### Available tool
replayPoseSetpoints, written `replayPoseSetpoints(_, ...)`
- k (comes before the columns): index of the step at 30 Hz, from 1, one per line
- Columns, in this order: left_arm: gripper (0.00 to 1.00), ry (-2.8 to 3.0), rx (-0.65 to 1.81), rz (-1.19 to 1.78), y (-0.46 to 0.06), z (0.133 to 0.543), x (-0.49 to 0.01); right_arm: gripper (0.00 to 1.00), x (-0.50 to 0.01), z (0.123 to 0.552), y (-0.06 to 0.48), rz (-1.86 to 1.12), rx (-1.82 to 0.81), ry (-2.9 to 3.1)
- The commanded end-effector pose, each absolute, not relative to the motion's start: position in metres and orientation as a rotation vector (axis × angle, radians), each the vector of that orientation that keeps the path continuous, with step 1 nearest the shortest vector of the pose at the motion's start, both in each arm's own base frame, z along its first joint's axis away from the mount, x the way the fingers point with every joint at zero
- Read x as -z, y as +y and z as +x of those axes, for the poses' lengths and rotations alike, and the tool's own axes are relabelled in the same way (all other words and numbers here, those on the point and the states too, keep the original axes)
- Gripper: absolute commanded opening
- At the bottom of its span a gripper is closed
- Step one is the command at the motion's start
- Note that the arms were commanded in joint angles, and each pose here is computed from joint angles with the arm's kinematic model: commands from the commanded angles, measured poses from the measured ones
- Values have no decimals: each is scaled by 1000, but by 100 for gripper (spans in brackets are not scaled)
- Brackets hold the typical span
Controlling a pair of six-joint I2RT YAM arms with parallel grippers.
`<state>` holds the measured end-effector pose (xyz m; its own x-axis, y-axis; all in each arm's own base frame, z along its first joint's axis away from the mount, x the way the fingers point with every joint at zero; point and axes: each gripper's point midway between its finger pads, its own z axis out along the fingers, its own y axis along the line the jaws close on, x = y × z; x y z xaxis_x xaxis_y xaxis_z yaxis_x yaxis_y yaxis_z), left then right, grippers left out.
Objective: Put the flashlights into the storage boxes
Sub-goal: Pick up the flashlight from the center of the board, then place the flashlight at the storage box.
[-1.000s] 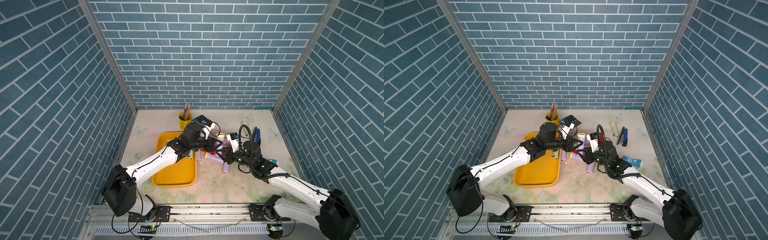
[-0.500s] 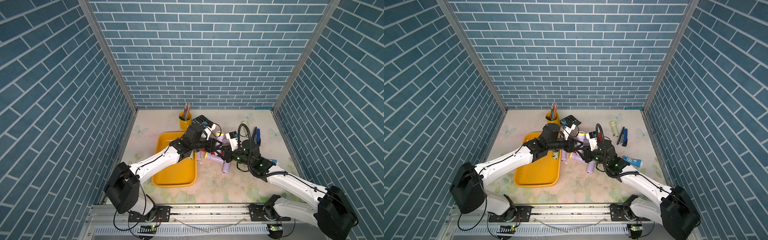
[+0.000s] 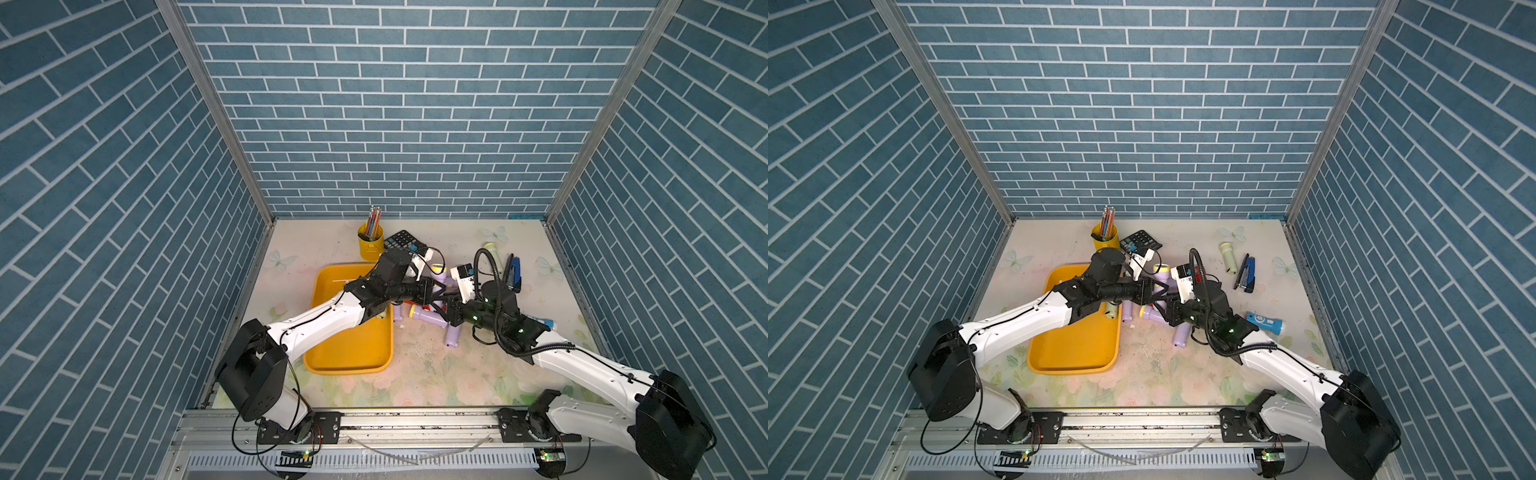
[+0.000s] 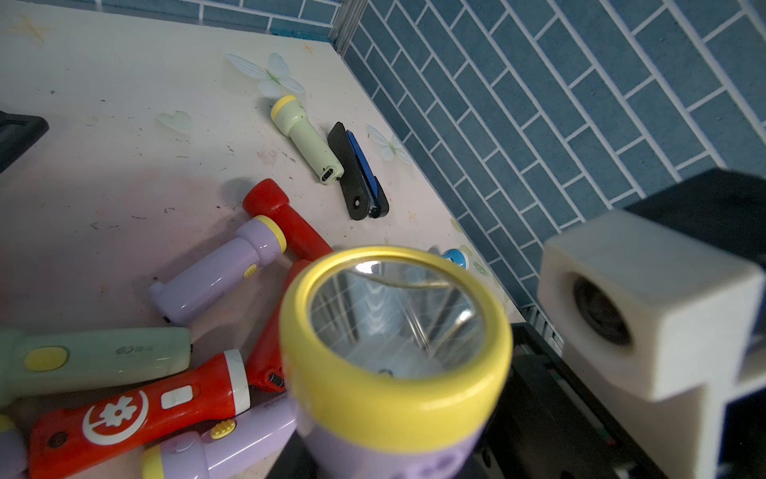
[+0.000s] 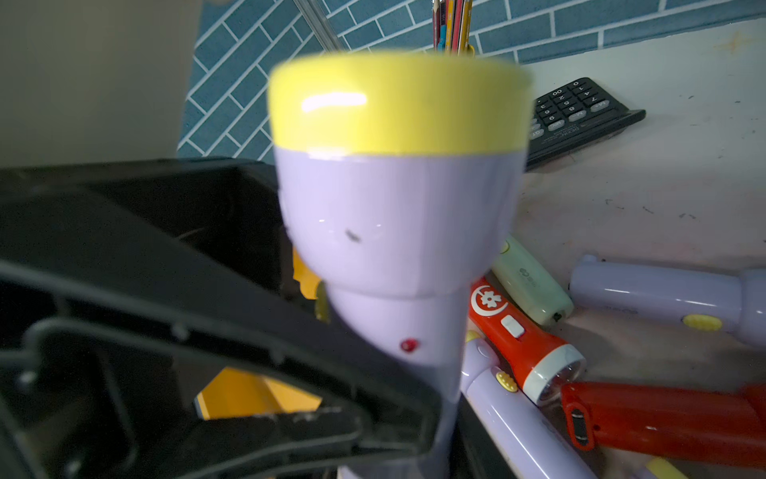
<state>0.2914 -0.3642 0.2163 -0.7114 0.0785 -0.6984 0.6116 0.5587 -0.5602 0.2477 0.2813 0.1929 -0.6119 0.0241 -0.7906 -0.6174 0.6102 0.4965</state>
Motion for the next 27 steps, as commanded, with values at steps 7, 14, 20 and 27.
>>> replayPoseSetpoints(7, 35, 2191, 1085, 581, -367, 288, -227, 48, -221, 249, 277, -471, -966, 1960)
replayPoseSetpoints(14, 35, 2348, 1025, 549, -323, 287, -210, 74, -213, 245, 267, -404, -956, 2046)
replayPoseSetpoints(20, 35, 2557, 855, 444, -245, 286, -185, 75, -208, 245, 270, -409, -975, 2066)
replayPoseSetpoints(27, 38, 2802, 704, 205, -162, 293, -137, 74, -201, 248, 281, -427, -997, 2114)
